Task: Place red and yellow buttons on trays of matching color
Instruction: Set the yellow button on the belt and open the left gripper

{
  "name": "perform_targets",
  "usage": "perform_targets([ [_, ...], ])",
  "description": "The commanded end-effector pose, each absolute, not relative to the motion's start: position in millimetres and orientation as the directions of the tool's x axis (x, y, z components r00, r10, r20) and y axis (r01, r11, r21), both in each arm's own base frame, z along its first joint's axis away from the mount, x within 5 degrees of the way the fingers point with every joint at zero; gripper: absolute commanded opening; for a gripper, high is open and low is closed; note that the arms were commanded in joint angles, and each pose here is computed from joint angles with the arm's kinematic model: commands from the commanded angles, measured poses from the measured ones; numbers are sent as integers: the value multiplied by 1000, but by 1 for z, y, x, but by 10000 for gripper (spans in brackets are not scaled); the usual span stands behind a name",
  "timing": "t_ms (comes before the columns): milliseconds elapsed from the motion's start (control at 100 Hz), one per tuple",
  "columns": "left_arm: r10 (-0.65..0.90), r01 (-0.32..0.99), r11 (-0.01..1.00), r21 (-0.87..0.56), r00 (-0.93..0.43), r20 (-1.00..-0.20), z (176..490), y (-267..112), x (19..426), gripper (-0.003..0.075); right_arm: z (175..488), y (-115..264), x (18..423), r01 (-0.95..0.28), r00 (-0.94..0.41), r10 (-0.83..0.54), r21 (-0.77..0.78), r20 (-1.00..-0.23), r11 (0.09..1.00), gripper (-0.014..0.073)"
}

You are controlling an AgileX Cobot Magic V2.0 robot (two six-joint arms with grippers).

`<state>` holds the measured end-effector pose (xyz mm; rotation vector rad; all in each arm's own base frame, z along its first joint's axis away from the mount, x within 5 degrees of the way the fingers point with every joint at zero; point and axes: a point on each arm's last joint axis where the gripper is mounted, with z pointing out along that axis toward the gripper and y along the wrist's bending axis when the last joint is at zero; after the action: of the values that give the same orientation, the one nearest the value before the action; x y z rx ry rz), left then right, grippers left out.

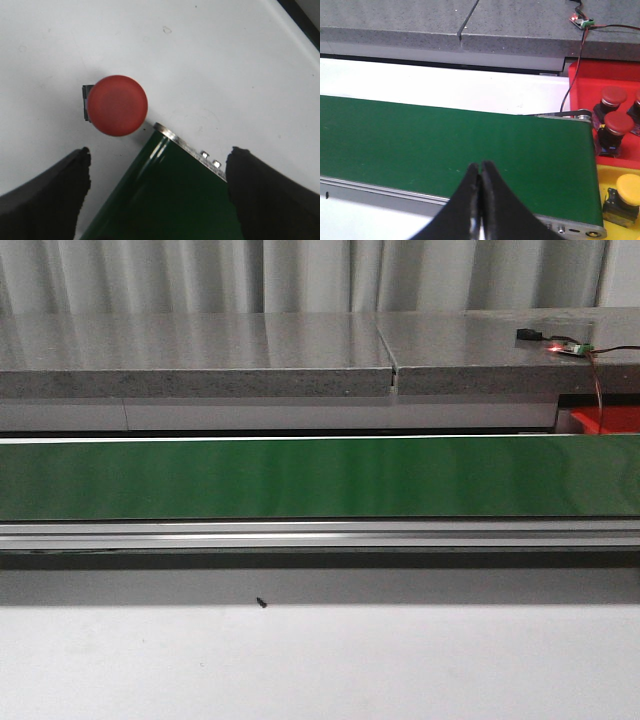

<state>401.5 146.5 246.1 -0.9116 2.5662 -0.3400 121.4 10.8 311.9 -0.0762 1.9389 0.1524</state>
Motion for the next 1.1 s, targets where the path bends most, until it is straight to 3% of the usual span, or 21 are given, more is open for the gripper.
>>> perform_targets([
  [0,-676,-561,735,-382,-649,-349,274,151,405,548,326,10,122,-112,-288,34,69,-957,991,-67],
  [160,-690,-604,724,-334,-636,-346,266,160,412,547,326,10,122,-112,-288,34,69,-957,991,-67],
  [550,-774,-684,633,-362,-567,-282,231,166,426,547,326,10,122,-112,-288,34,69,-957,991,-67],
  [770,-779,-688,627,-365,-558,-285,222,168,430,543,326,10,122,-112,-288,34,69,-957,991,-67],
  [870,-780,-691,626,-363,-560,-280,219,168,431,484,326,10,122,-112,-288,34,69,-957,991,-67],
  [990,-781,-692,625,-361,-560,-277,216,169,432,348,326,10,122,-112,-288,34,69,-957,991,-67],
  [1090,-781,-692,625,-362,-559,-279,216,169,432,278,326,10,122,-112,-288,34,69,-957,991,-67],
])
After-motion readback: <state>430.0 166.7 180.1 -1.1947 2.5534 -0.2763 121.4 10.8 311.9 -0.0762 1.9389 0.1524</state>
